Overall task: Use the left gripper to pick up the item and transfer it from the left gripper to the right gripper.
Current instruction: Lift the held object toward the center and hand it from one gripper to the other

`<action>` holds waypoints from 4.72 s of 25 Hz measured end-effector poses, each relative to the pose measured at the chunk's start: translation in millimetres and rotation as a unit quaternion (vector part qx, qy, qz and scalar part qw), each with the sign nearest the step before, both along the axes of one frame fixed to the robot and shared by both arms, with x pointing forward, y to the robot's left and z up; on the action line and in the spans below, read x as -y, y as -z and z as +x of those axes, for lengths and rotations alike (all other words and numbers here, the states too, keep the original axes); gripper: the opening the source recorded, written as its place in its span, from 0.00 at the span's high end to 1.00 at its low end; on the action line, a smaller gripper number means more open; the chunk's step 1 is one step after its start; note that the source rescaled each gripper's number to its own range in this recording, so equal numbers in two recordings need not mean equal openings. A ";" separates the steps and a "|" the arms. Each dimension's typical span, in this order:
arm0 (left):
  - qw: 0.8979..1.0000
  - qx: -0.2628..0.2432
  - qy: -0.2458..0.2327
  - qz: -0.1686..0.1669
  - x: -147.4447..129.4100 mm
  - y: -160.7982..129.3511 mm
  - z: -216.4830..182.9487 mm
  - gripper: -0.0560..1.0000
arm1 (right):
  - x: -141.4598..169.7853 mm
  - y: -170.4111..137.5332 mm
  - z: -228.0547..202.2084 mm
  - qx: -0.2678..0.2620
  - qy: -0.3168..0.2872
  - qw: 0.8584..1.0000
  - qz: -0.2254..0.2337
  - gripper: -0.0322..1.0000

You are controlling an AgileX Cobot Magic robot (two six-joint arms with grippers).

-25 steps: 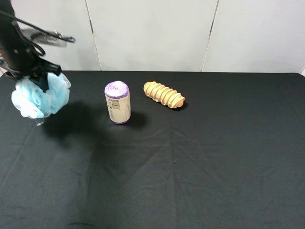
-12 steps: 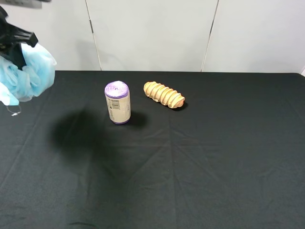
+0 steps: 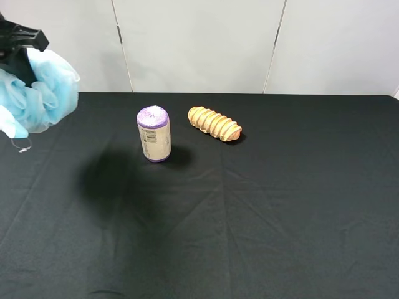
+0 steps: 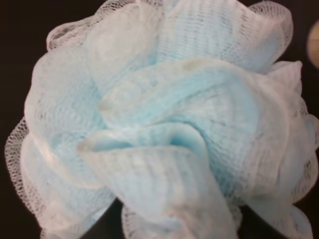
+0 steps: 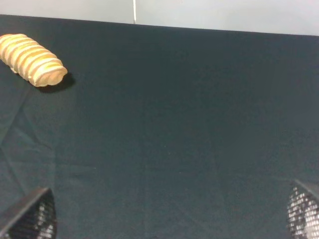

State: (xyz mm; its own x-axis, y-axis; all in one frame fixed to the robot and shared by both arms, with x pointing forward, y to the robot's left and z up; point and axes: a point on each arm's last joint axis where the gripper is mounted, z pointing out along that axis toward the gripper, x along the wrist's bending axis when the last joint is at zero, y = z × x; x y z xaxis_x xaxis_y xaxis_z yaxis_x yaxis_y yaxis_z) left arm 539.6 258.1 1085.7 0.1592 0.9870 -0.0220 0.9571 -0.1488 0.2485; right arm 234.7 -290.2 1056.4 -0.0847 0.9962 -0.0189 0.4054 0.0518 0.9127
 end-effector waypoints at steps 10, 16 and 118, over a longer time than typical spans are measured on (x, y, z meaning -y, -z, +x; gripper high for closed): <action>0.989 -0.007 0.099 -0.113 77.4 -3.3 -17.3 0.85 | 0.0 0.0 0.0 0.000 0.000 1.000 0.000 0.00; 0.969 -0.026 0.152 -0.193 117.4 -4.5 -30.6 0.85 | -2.7 -0.4 -0.1 0.000 -0.004 1.000 0.028 0.00; 0.840 -0.058 0.278 -0.462 201.1 29.2 -20.3 0.75 | -172.5 -7.8 199.5 -0.077 -0.420 0.889 -0.166 0.40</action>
State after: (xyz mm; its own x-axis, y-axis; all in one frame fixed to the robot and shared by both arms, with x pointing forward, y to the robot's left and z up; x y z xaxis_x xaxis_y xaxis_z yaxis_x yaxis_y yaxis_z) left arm 519.3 57.0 1056.5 0.5337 0.3142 -0.7852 0.8295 -0.3753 0.4136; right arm 434.2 -117.7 1064.3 -0.8226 0.5229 -0.2235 0.2155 0.6504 0.7284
